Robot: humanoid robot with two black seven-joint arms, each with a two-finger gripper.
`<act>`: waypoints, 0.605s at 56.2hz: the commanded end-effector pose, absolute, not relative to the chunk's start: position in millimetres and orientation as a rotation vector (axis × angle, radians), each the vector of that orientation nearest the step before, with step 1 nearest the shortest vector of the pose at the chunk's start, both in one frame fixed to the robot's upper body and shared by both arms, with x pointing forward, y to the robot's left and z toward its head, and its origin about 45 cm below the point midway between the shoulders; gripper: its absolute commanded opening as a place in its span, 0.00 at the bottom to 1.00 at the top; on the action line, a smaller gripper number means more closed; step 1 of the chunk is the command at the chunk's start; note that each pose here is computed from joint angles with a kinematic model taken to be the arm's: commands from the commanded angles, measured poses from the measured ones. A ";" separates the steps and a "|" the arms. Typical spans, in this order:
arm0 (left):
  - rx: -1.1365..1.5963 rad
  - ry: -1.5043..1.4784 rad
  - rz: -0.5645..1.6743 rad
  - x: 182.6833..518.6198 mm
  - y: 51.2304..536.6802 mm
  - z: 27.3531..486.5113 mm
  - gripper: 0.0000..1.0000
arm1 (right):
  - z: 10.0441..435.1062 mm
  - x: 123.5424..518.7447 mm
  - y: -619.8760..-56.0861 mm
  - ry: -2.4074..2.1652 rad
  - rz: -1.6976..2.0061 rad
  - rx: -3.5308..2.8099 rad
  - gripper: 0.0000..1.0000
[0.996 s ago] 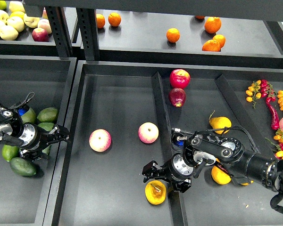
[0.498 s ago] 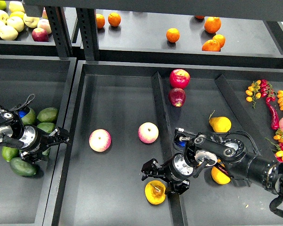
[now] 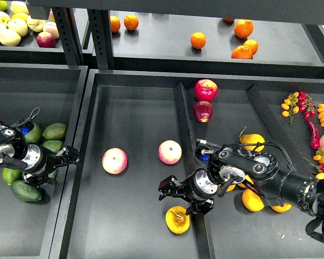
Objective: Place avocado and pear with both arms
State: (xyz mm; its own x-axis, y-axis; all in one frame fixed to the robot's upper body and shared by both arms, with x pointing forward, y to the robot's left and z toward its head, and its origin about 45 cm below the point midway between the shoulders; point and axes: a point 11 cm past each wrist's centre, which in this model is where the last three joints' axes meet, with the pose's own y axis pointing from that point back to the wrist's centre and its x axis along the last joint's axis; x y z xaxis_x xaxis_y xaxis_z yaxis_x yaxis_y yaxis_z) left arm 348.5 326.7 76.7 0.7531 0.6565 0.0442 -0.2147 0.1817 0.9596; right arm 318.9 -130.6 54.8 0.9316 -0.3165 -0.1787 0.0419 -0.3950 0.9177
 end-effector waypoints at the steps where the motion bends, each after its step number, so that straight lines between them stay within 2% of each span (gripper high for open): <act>1: 1.246 0.426 0.641 348.6 326.4 76.5 1.00 | 53.8 318.7 -133.5 -0.205 -0.400 1.941 1.00; 34: 1.242 0.426 0.638 348.9 323.6 75.9 1.00 | 49.9 313.3 -141.1 -0.197 -0.420 1.925 1.00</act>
